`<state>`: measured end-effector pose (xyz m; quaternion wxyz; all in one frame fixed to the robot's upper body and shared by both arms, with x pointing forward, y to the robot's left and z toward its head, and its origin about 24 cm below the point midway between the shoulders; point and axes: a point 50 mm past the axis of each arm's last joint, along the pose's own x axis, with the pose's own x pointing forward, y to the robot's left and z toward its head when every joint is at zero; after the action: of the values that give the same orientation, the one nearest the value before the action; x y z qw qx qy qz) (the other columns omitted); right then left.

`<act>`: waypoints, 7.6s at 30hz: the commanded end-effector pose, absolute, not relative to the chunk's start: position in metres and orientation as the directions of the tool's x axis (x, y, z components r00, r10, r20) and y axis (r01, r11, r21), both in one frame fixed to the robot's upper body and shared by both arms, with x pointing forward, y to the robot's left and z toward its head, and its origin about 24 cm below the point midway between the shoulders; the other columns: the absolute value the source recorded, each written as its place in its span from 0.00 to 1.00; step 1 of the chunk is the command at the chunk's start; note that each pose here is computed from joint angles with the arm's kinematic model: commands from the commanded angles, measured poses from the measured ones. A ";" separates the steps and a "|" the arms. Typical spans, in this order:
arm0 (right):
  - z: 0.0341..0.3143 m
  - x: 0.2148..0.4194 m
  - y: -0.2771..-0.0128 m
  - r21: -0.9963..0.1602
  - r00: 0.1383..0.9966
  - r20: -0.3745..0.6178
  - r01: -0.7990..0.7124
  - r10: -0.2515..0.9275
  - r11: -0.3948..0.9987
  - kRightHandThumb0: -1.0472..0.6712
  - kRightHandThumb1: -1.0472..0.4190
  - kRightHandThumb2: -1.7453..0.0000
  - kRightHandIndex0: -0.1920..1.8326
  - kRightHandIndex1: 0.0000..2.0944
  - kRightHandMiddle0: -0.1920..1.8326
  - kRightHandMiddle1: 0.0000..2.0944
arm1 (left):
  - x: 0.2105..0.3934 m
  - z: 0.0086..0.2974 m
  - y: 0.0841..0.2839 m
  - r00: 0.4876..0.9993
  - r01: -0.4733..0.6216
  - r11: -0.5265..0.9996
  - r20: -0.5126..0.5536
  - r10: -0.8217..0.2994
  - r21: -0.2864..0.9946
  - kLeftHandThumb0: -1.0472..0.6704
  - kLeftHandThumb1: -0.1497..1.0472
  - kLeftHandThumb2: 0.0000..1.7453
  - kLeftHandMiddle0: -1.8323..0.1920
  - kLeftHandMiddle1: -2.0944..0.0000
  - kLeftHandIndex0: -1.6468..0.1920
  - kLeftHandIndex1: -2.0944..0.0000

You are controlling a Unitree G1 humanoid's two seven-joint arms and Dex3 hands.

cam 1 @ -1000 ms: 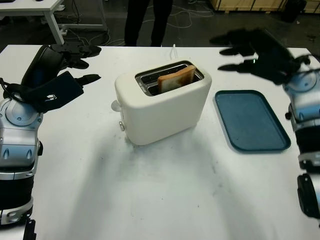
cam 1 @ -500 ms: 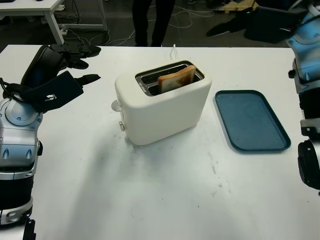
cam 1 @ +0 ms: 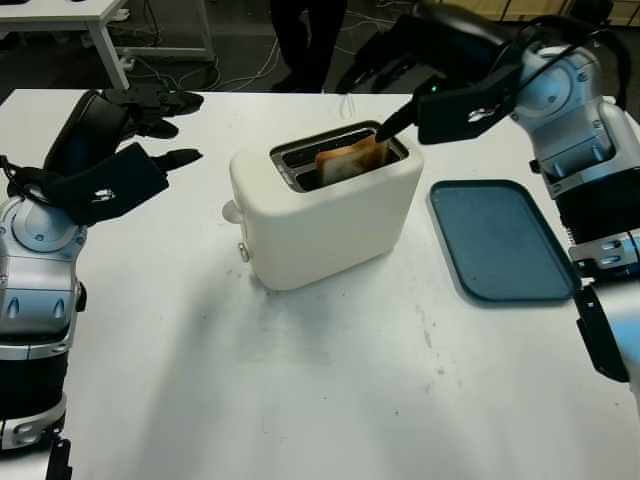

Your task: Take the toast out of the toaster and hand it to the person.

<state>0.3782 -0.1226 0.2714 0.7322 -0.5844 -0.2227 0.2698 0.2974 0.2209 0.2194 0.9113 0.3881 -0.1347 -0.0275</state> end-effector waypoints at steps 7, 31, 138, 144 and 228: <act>0.264 0.379 -0.117 -0.986 0.746 -0.045 -0.141 0.664 0.092 0.31 0.26 1.00 0.37 0.43 0.53 0.00 | 0.297 0.221 0.220 0.958 -0.062 0.683 0.235 -0.163 0.728 0.36 0.89 0.06 0.69 0.64 0.51 1.00; 0.226 0.386 -0.112 -0.984 0.726 -0.088 -0.168 0.682 0.051 0.32 0.25 1.00 0.39 0.59 0.55 0.00 | 0.297 0.219 0.220 0.959 -0.052 0.692 0.230 -0.167 0.720 0.35 0.89 0.06 0.69 0.64 0.51 1.00; 0.190 0.411 -0.252 -0.151 0.978 0.118 0.189 -0.172 0.970 0.59 0.09 0.72 0.42 0.83 0.22 0.83 | 0.297 0.216 0.220 0.962 -0.041 0.693 0.215 -0.167 0.720 0.37 0.89 0.07 0.70 0.65 0.52 1.00; 0.169 0.410 -0.246 -0.133 0.985 0.052 0.171 -0.166 0.976 0.60 0.09 0.70 0.42 0.83 0.22 0.83 | 0.297 0.216 0.221 0.963 -0.046 0.692 0.217 -0.162 0.720 0.37 0.89 0.07 0.70 0.65 0.51 1.00; 0.117 0.405 -0.221 0.073 0.983 -0.137 0.136 -0.125 0.988 0.57 0.09 0.72 0.41 0.83 0.21 0.83 | 0.296 0.214 0.223 0.964 -0.049 0.689 0.215 -0.157 0.723 0.36 0.89 0.07 0.68 0.67 0.51 1.00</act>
<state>0.4058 -0.2238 0.1209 0.9948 0.0436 0.0613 -0.0690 0.2969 0.2217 0.2142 0.9115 0.3886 -0.1306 -0.0321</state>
